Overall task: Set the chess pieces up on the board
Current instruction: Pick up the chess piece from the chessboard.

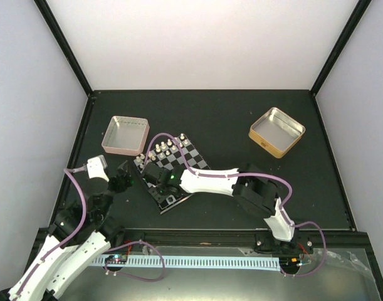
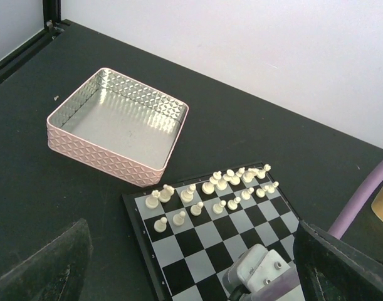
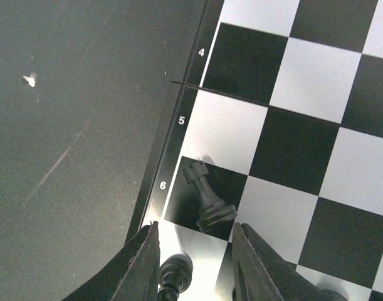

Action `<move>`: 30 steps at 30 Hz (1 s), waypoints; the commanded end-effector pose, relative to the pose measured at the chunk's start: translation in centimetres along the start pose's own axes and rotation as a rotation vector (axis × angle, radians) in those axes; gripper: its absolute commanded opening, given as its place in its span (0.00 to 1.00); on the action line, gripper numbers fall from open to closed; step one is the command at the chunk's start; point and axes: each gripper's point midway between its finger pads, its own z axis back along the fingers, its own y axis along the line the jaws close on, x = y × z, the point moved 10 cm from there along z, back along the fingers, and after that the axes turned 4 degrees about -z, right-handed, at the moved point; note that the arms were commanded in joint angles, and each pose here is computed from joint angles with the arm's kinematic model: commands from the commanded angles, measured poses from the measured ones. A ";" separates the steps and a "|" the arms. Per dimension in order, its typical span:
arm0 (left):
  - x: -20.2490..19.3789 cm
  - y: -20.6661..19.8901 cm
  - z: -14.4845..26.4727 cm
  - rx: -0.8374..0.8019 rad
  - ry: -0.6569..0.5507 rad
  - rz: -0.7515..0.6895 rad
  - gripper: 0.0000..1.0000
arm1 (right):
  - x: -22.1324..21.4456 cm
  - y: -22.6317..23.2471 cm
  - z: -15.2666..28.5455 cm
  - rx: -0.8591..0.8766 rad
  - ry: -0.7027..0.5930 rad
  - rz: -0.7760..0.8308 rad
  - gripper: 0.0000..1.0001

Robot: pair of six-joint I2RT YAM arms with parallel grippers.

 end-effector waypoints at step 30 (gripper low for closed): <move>0.7 -0.4 0.1 -0.007 -0.004 0.003 0.89 | 1.7 -1.9 -1.6 -0.034 -0.024 -0.039 0.13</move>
